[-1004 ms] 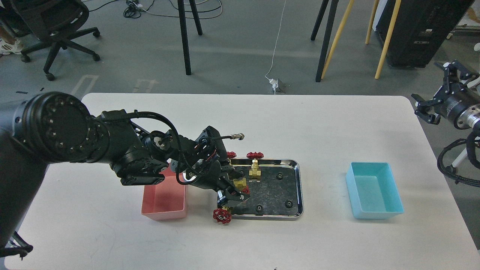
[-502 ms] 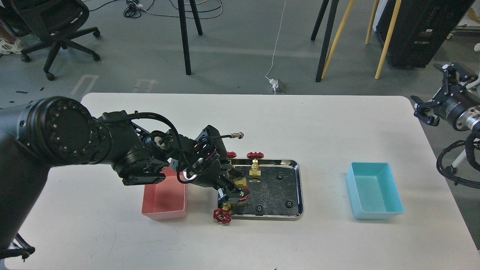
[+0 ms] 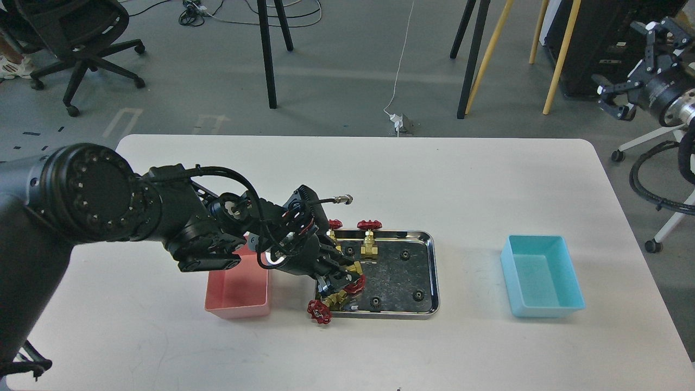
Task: Place valve in pink box and gear in blue box
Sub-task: 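Close the left gripper around the brass valve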
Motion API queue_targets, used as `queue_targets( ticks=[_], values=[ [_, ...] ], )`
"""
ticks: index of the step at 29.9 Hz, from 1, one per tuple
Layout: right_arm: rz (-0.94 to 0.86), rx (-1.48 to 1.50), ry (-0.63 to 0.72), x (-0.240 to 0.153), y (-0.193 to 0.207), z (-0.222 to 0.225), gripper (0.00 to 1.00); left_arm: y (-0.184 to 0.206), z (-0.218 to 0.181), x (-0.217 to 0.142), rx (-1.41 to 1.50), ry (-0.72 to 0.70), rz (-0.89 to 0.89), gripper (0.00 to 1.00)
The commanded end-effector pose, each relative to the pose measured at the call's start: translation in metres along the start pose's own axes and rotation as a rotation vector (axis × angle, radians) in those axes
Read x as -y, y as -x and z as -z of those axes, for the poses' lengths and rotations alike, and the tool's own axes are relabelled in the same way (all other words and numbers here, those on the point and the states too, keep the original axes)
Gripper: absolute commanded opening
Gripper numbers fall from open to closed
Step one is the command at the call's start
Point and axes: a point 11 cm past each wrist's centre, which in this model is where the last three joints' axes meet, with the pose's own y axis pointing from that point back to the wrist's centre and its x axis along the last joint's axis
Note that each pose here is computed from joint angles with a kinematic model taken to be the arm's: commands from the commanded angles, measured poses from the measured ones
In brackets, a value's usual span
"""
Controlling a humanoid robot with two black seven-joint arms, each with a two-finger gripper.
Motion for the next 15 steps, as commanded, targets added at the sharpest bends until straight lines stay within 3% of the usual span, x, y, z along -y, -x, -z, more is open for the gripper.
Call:
queue_targets(
  ticks=[1,6,10,15],
  values=[
    [0.074,-0.009,-0.041,0.021,0.037,0.033,1.0,-0.001,0.002,-0.001,0.003,-0.007,-0.003,0.28],
    [0.124,-0.004,-0.064,0.033,0.062,0.043,1.0,0.0,0.002,0.0,0.0,-0.006,-0.004,0.24],
    [0.125,-0.001,-0.061,0.034,0.062,0.041,1.0,0.0,0.001,0.001,-0.003,-0.003,-0.006,0.15],
    [0.118,0.002,-0.058,0.033,0.059,0.038,1.0,-0.005,0.003,-0.001,-0.013,-0.008,-0.026,0.13]
  ],
)
